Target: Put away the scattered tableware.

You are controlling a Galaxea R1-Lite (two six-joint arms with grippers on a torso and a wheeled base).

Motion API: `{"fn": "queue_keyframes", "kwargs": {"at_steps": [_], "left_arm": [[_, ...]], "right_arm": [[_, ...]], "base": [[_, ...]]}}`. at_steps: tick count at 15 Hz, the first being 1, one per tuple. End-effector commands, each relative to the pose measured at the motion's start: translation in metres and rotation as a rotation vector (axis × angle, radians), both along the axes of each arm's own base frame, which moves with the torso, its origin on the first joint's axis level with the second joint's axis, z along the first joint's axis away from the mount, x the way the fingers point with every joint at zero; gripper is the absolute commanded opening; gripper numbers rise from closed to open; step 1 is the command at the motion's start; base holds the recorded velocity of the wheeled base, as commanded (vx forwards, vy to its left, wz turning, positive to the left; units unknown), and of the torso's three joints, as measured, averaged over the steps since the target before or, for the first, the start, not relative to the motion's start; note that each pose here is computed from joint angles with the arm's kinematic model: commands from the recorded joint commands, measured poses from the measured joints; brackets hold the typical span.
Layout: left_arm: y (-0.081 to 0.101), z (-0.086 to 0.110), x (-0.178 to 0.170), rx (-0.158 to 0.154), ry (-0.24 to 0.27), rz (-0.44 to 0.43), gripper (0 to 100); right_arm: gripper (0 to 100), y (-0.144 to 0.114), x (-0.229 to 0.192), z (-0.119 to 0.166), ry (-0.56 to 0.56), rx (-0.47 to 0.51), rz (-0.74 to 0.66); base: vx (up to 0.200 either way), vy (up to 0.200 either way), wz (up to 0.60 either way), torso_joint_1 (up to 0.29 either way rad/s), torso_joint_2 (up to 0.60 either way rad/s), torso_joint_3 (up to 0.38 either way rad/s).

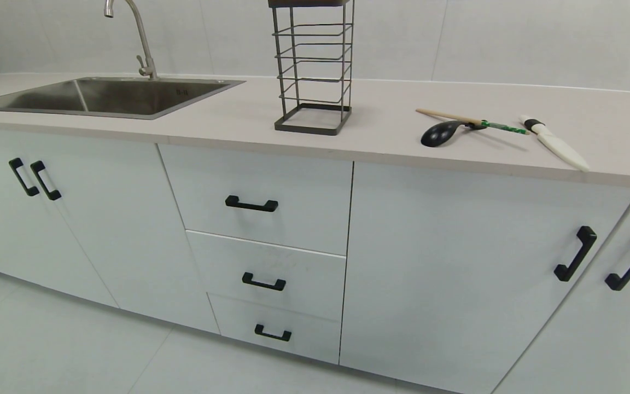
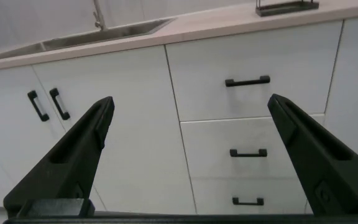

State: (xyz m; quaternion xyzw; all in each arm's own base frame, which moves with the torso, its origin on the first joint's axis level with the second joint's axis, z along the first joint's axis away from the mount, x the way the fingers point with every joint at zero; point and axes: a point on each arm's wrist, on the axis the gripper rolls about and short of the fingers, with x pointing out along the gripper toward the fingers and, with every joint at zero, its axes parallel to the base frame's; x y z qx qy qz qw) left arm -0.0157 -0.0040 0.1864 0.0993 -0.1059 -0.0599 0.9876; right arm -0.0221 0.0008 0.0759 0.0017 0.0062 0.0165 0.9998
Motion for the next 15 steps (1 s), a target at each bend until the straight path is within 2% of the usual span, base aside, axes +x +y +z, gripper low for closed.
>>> {"fn": "queue_keyframes", "kwargs": {"at_steps": [1, 2, 4, 5, 6, 8, 10, 12, 13, 14, 15], "left_arm": [[0.000, 0.011, 0.034, 0.073, 0.107, -0.034, 100], [-0.001, 0.015, 0.050, 0.139, 0.120, -0.064, 100], [-0.002, 0.019, 0.069, 0.233, 0.125, -0.104, 100], [-0.002, 0.021, 0.077, 0.274, 0.131, -0.126, 100], [-0.003, 0.021, 0.084, 0.300, 0.147, -0.143, 100], [-0.006, 0.019, 0.098, 0.327, 0.189, -0.179, 100], [-0.008, 0.023, 0.114, 0.323, 0.227, -0.197, 100], [-0.009, 0.035, 0.137, 0.330, 0.236, -0.197, 100], [-0.009, 0.033, 0.143, 0.334, 0.250, -0.202, 100], [-0.010, 0.029, 0.147, 0.356, 0.267, -0.205, 100], [-0.010, 0.023, 0.154, 0.405, 0.292, -0.211, 100]], "right_arm": [[0, 0.000, 0.000, 0.000, 0.001, 0.000, 0.001], [0, 0.000, 0.000, 0.000, 0.001, 0.000, 0.001], [0, 0.000, 0.000, 0.000, 0.001, 0.000, 0.001], [0, 0.000, 0.000, 0.000, 0.001, 0.000, 0.001], [0, 0.000, 0.000, 0.000, 0.001, 0.000, 0.001], [0, 0.000, 0.000, 0.000, 0.001, 0.000, 0.001], [0, 0.000, 0.000, 0.000, 0.001, 0.000, 0.001], [0, 0.000, 0.000, 0.000, 0.001, 0.000, 0.001], [0, 0.000, 0.000, 0.000, 0.001, 0.000, 0.001], [0, 0.000, 0.000, 0.000, 0.001, 0.000, 0.001], [0, 0.000, 0.000, 0.000, 0.001, 0.000, 0.001]], "base": [[0.000, 0.000, 0.00, 0.000, 0.00, 0.000], [0.000, 0.000, 0.00, 0.000, 0.00, 0.000], [0.000, 0.000, 0.00, 0.000, 0.00, 0.000], [0.000, 0.000, 0.00, 0.000, 0.00, 0.000], [0.000, 0.000, 0.00, 0.000, 0.00, 0.000], [0.000, 0.000, 0.00, 0.000, 0.00, 0.000], [0.000, 0.000, 0.00, 0.000, 0.00, 0.000], [0.000, 0.000, 0.00, 0.000, 0.00, 0.000], [0.000, 0.000, 0.00, 0.000, 0.00, 0.000], [0.000, 0.000, 0.00, 0.000, 0.00, 0.000], [0.000, 0.000, 0.00, 0.000, 0.00, 0.000]]}}
